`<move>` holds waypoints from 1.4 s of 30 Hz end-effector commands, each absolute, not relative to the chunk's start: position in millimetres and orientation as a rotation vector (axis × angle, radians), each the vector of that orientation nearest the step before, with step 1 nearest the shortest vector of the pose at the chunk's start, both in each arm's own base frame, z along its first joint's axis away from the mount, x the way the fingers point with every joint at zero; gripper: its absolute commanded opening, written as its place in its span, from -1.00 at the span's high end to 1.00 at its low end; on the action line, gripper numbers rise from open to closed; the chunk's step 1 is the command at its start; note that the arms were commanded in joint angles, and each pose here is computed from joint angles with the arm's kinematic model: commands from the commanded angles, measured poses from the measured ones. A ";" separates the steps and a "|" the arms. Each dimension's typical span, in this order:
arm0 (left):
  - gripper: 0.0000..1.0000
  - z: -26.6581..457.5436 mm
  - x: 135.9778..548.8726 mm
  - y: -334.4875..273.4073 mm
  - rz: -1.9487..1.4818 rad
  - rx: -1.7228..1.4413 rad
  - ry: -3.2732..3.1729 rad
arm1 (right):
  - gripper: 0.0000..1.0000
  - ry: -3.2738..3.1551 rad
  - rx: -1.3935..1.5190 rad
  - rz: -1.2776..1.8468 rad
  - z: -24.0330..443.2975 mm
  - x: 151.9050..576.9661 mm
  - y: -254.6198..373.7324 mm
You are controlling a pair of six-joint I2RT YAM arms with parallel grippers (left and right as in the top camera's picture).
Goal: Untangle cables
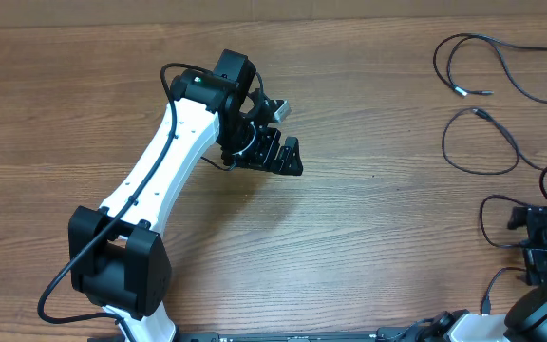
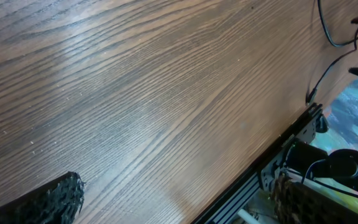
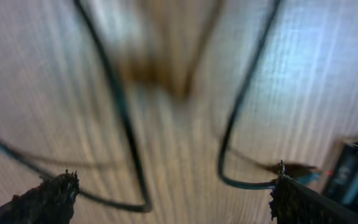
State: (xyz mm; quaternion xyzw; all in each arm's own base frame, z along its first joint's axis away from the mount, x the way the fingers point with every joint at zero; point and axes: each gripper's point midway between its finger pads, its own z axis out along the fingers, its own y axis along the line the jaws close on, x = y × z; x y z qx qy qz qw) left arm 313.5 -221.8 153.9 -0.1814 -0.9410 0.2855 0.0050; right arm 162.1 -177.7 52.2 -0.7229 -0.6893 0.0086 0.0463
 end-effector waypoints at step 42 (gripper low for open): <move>-0.99 158.2 313.1 -222.0 0.893 -0.612 -2.954 | 0.93 -2.207 -2.349 -0.253 25.8 205.2 -180.6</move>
